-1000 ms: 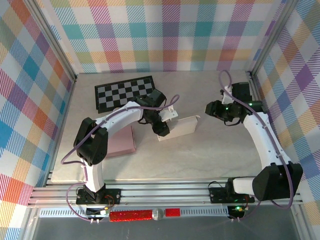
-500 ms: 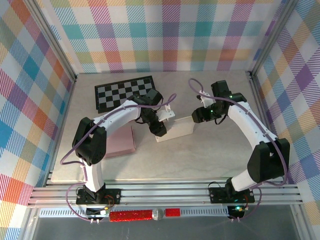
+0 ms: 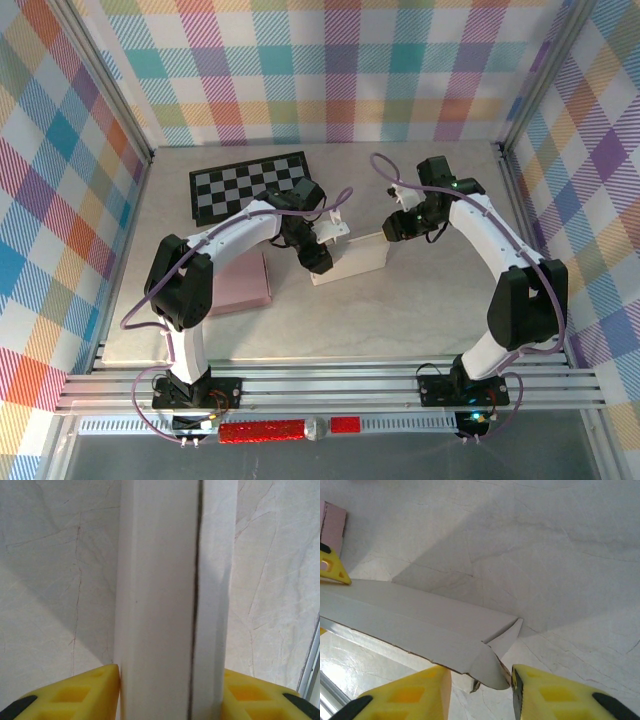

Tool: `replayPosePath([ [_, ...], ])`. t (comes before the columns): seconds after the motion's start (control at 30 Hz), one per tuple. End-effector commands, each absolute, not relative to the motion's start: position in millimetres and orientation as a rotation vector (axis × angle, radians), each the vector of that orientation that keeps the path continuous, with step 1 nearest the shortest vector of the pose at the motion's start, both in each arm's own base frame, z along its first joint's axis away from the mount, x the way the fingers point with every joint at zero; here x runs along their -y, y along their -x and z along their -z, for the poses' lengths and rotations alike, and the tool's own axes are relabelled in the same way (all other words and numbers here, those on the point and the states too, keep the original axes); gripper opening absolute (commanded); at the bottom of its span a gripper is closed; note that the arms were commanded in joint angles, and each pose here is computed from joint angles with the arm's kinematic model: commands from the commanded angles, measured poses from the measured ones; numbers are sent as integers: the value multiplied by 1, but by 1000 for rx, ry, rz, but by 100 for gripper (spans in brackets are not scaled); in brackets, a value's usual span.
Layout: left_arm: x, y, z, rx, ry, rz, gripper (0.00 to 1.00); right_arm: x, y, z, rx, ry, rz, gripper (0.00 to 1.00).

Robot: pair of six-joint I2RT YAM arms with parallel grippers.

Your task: Fold the paper box

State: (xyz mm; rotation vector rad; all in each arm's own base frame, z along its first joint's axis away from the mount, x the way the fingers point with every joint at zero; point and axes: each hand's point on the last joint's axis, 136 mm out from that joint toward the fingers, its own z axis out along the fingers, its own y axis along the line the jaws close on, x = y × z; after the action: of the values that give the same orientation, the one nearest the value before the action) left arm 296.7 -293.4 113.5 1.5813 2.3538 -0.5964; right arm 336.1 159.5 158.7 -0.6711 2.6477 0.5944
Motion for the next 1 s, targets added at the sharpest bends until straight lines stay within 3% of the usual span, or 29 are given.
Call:
replayPosePath([
  [0.0, 294, -298, -122, -2335, -1587, 624, 43, -167, -335, -169, -2620, 706, -636, 34],
  [0.97, 297, -301, -123, -2337, -1576, 642, 43, -157, -337, -160, -2652, 740, -383, 16],
])
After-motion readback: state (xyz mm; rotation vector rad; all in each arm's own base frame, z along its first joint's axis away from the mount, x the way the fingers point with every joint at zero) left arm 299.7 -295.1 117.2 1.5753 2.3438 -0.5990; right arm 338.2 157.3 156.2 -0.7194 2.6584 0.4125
